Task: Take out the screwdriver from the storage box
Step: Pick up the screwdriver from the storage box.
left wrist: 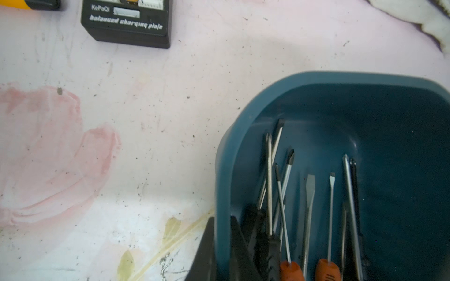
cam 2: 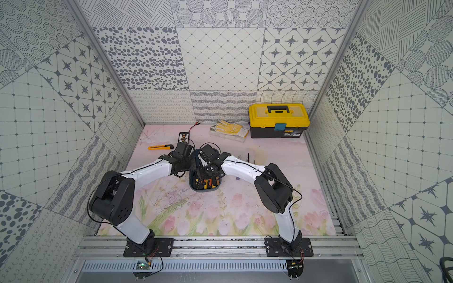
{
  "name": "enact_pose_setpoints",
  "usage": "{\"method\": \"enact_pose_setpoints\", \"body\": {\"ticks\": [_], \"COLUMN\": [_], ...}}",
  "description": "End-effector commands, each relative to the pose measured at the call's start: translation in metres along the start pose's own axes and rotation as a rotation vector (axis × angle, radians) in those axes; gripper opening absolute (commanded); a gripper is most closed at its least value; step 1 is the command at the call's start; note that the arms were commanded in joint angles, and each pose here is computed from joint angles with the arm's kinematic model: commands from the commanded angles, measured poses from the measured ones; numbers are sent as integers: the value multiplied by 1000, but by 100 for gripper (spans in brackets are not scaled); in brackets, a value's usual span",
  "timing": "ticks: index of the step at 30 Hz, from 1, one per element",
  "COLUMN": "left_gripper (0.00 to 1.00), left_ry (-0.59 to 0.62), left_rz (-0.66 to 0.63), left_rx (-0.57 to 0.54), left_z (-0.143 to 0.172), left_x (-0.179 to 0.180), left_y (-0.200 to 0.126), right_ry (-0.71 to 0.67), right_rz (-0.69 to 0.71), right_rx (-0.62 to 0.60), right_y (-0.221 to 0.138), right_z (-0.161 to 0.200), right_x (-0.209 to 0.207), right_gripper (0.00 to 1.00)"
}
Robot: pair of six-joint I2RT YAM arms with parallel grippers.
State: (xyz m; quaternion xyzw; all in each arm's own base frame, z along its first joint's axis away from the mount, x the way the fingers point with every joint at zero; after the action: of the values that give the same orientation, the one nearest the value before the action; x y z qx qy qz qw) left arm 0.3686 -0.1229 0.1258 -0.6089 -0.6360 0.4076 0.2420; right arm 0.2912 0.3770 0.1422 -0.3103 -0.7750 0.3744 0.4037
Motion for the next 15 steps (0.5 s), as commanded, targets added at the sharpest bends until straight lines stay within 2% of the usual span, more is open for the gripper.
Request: {"method": "enact_pose_setpoints", "body": {"ticks": [1, 15], "left_gripper": [0, 0], "left_ry": [-4, -5], "left_rz": [55, 39], "left_rx": [-70, -63], "left_z": [-13, -13], "left_x": [-10, -10], "left_y": [-7, -4], "right_ry": [28, 44], "right_rz": [2, 89], "right_rx": [26, 119], "right_y": [13, 40], "right_z": [8, 25], "right_x": [-3, -20], "right_gripper": [52, 48]}}
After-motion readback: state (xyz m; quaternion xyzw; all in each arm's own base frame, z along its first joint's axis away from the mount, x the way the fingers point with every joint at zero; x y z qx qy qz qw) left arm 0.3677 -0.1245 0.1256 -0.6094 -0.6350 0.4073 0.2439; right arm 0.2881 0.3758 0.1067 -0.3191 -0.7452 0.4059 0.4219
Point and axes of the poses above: each gripper's point midway between its finger pads, its own y axis out along the fingers, its own x axis along the line the jaws close on, z = x × y, the point moved 6 cm from there along -y, back along the fingers, and after that the axes turned 3 degrees about -y, right-handed, at the moved point
